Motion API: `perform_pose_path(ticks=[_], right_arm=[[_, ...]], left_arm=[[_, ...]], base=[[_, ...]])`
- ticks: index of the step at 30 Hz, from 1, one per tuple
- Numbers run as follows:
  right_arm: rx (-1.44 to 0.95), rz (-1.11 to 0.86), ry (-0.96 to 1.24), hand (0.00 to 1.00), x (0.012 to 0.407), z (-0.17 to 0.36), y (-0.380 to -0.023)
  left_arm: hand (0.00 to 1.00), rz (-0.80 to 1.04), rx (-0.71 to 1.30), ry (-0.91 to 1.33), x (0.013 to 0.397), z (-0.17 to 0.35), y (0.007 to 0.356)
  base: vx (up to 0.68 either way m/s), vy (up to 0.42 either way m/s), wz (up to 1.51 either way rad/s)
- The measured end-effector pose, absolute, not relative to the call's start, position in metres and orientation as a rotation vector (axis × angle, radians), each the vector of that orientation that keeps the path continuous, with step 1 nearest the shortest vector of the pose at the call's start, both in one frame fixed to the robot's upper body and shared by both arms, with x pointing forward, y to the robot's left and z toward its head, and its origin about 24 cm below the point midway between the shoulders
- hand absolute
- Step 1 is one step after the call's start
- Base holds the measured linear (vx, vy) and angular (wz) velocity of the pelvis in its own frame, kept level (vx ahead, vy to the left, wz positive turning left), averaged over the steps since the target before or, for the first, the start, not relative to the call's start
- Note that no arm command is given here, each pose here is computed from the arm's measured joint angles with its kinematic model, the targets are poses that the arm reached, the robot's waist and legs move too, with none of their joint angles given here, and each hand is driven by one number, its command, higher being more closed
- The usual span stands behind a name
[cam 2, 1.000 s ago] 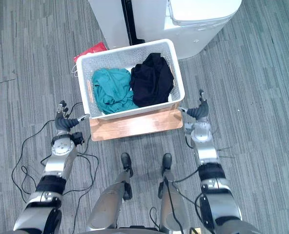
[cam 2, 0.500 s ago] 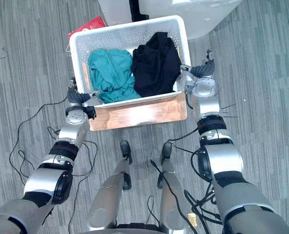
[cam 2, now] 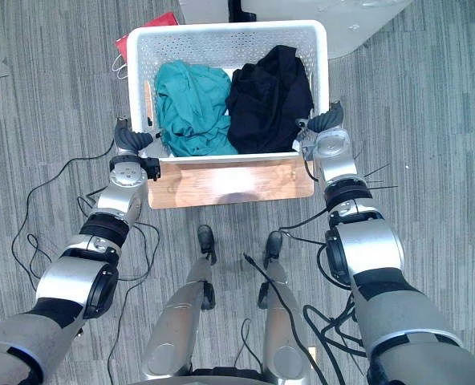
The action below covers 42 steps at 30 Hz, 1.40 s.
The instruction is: Pick up the laundry basket with both hands and put the clothes into the washing machine.
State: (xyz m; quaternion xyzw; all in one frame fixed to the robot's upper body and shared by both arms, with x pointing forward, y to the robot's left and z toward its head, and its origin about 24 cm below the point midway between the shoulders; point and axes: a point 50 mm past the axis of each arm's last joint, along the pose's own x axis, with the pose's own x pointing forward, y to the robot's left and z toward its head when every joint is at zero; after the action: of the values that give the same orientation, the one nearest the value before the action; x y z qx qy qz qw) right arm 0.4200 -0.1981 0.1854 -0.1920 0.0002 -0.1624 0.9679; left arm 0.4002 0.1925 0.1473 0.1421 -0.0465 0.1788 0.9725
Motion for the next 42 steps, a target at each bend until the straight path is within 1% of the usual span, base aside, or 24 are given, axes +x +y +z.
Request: perform_pose_path(ticks=[4, 7, 9, 11, 14, 15, 16, 18, 19, 24, 29, 34, 42], right_arm=[[-0.389, -0.319, 0.004, 1.0, 0.411, 0.164, -0.199], [-0.371, -0.305, 0.019, 1.0, 0.395, 0.134, -0.196], [-0.347, -0.288, 0.039, 1.0, 0.373, 0.104, -0.193], [-0.316, -0.289, 0.048, 1.0, 0.356, 0.088, -0.194], [-0.289, -0.297, 0.052, 1.0, 0.323, 0.067, -0.197], [-0.287, -0.3, 0.064, 1.0, 0.303, 0.057, -0.201], [-0.292, -0.3, 0.074, 1.0, 0.293, 0.052, -0.204], [-0.291, -0.307, 0.091, 1.0, 0.278, 0.045, -0.209], [-0.284, -0.318, 0.101, 1.0, 0.26, 0.04, -0.214], [-0.277, -0.334, 0.117, 1.0, 0.222, 0.035, -0.218], [-0.277, -0.323, 0.154, 1.0, 0.209, 0.027, -0.214], [-0.255, -0.309, 0.183, 1.0, 0.214, 0.018, -0.21], [-0.327, -0.284, 0.185, 1.0, 0.219, 0.018, -0.219]], left_arm=[[1.0, 0.337, 0.308, -0.078, 0.392, 0.134, 0.196], [1.0, 0.323, 0.309, -0.037, 0.373, 0.107, 0.2], [1.0, 0.312, 0.313, -0.018, 0.35, 0.085, 0.203], [1.0, 0.301, 0.309, -0.002, 0.332, 0.07, 0.202], [1.0, 0.298, 0.241, 0.034, 0.297, 0.047, 0.196], [1.0, 0.267, 0.217, 0.066, 0.276, 0.034, 0.193], [1.0, 0.245, 0.207, 0.083, 0.267, 0.028, 0.191], [1.0, 0.22, 0.183, 0.111, 0.253, 0.02, 0.187], [1.0, 0.199, 0.152, 0.124, 0.241, 0.017, 0.182], [1.0, 0.144, 0.147, 0.147, 0.219, 0.012, 0.179], [1.0, 0.157, 0.144, 0.18, 0.204, 0.006, 0.183], [1.0, 0.169, 0.14, 0.192, 0.204, 0.005, 0.187], [1.0, 0.198, 0.04, 0.287, 0.193, -0.017, 0.171]], base=[[0.05, 0.002, -0.06], [0.05, -0.021, -0.16], [0.05, -0.033, -0.04], [0.04, -0.033, -0.14], [0.06, -0.029, -0.25], [0.1, -0.025, -0.26], [0.14, -0.025, -0.23], [0.12, -0.016, -0.19], [0.13, -0.016, -0.14], [0.09, -0.012, -0.57], [0.0, 0.004, -1.36], [0.07, -0.086, -1.72], [0.15, -0.105, -1.79]])
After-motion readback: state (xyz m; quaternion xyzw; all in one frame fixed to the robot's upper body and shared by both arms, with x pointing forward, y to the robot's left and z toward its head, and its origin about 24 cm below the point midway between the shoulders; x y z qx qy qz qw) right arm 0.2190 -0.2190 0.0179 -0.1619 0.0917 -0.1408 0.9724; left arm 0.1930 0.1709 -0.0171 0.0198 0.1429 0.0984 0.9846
